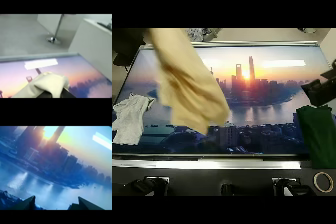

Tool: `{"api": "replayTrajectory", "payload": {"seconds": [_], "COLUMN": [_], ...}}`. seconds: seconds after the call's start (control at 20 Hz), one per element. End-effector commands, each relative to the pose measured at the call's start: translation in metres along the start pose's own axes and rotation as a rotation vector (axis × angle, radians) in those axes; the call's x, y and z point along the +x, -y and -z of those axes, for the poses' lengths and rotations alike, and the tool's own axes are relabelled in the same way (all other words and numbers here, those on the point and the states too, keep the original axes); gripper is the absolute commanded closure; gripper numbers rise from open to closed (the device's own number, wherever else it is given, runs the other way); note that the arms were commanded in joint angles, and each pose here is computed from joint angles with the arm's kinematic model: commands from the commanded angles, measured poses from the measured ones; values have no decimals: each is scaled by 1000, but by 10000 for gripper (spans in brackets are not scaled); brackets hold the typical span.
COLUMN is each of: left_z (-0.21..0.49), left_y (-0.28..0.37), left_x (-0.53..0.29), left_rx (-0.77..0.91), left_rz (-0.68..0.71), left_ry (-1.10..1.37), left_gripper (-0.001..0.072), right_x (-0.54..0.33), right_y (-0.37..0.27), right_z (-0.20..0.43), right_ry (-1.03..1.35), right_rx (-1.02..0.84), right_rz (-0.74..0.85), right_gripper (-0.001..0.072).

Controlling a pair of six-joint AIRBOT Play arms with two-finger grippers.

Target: Fold the shirts.

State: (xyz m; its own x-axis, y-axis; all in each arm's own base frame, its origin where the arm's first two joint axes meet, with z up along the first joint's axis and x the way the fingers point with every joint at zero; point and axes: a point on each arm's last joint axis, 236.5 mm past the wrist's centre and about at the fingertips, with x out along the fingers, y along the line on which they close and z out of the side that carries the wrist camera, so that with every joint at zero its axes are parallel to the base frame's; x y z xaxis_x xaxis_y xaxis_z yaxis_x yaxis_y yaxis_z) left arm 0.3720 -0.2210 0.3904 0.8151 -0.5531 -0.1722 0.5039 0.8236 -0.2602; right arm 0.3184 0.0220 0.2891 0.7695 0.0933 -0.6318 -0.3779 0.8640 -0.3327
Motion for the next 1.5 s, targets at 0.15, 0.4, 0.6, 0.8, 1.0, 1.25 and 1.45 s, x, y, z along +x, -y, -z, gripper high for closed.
{"api": "replayTrajectory", "payload": {"seconds": [0.15, 0.4, 0.6, 0.8, 1.0, 1.25, 1.45], "left_z": [288, 340, 248, 265, 366, 446, 463], "left_y": [-10, -23, -105, -198, -184, -144, -133], "left_x": [42, 61, 35, -35, -34, -4, 20], "left_rx": [-110, -237, -38, -110, -486, -668, -630], "left_rz": [-18, -18, -167, -351, -248, -156, -139], "left_ry": [-621, -789, -761, -957, -1018, -994, -972], "left_gripper": [678, -13, -13, -12, -12, 101, 104], "right_x": [17, 91, 141, 160, 173, 191, 197], "right_y": [-17, -25, -55, -127, -165, -193, -203], "right_z": [47, 74, 94, 115, 165, 186, 191], "right_ry": [-232, -415, -519, -529, -620, -611, -599], "right_rx": [3, 16, 20, 86, 164, 288, 348], "right_rz": [-103, -215, -388, -683, -767, -784, -793], "right_gripper": [83, 80, 80, 79, 79, 79, 79]}}
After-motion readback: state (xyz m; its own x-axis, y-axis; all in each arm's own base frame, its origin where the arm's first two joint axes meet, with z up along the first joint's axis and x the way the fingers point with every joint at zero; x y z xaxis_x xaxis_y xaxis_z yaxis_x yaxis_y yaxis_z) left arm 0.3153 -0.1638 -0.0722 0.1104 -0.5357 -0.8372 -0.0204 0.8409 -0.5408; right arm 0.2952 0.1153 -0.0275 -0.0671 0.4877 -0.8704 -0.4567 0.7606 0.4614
